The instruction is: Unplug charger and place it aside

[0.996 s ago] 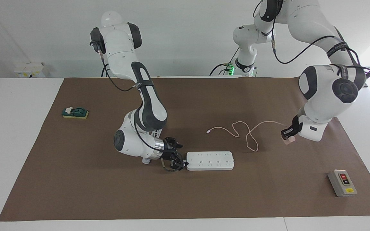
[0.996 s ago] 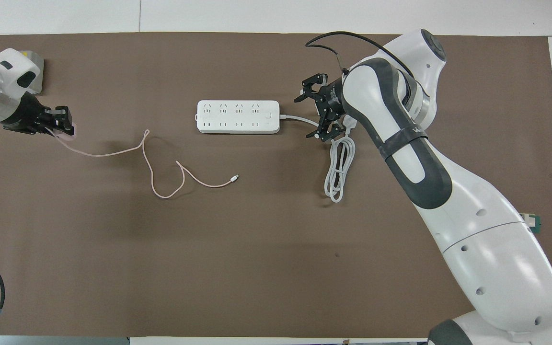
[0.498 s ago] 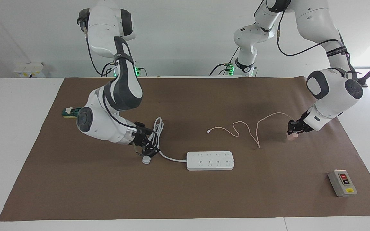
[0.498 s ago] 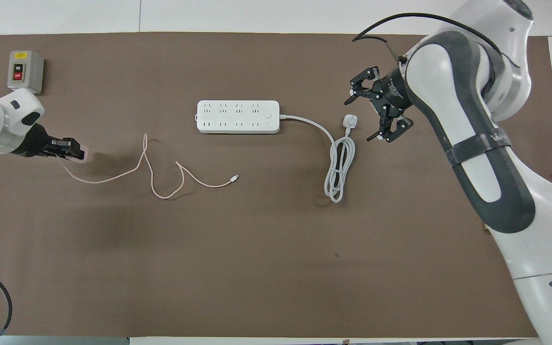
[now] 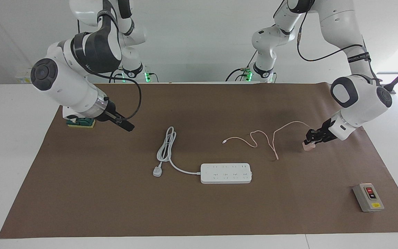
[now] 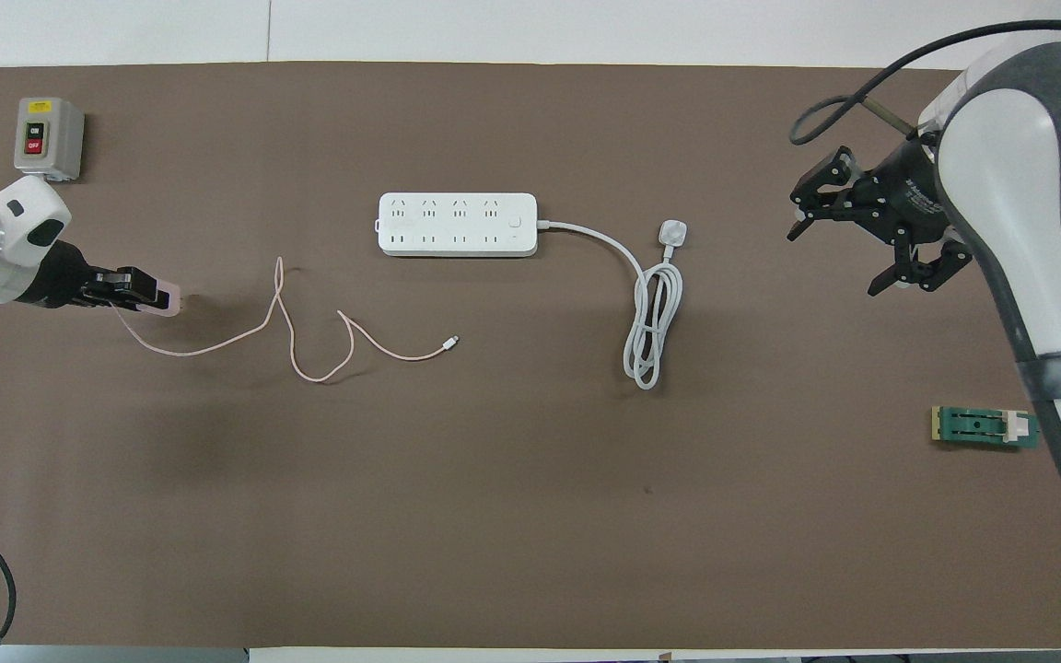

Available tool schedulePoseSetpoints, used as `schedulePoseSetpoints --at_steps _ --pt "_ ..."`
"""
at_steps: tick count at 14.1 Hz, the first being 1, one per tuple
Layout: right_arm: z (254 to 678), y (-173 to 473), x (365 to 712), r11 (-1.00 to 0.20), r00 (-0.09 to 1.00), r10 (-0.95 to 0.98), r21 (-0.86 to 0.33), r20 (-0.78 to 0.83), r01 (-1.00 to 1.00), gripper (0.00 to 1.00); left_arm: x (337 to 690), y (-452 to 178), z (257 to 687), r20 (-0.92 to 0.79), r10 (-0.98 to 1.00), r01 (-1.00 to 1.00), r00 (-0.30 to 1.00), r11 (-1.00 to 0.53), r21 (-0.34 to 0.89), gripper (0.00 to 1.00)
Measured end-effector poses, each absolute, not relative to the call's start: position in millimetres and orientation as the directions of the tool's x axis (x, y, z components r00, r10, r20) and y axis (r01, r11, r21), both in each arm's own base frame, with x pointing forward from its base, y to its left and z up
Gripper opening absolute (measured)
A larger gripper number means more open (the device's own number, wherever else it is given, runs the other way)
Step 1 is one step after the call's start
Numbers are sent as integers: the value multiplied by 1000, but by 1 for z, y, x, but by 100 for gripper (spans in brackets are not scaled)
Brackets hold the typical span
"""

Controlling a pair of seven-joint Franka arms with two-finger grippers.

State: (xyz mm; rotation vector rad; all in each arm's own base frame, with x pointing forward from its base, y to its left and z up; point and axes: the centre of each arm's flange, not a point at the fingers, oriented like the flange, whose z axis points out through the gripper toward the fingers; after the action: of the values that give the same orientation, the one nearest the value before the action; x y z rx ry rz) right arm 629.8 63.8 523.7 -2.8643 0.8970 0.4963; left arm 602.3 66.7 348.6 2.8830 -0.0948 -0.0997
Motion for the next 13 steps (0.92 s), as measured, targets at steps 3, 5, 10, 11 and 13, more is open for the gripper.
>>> schedulePoseSetpoints --at_steps 3,5,10,11,13 --pt "543 44 623 -910 876 -387 -35 -289 -414 100 601 78 348 -57 -61 -44 997 -966 253 85" --pt "560 29 617 -957 933 -262 -55 -248 -284 100 600 91 349 -52 -46 -32 998 -967 253 100" --pt "598 7 601 -998 987 -7 -67 -163 -18 100 600 93 376 -6 -29 -27 1000 -971 236 100" --pt "604 3 598 -998 988 29 -67 -150 19 100 598 92 394 10 -15 -16 1000 -973 229 100" --pt "616 -11 592 -996 990 70 -66 -126 62 100 587 89 445 21 52 47 998 -981 188 100"
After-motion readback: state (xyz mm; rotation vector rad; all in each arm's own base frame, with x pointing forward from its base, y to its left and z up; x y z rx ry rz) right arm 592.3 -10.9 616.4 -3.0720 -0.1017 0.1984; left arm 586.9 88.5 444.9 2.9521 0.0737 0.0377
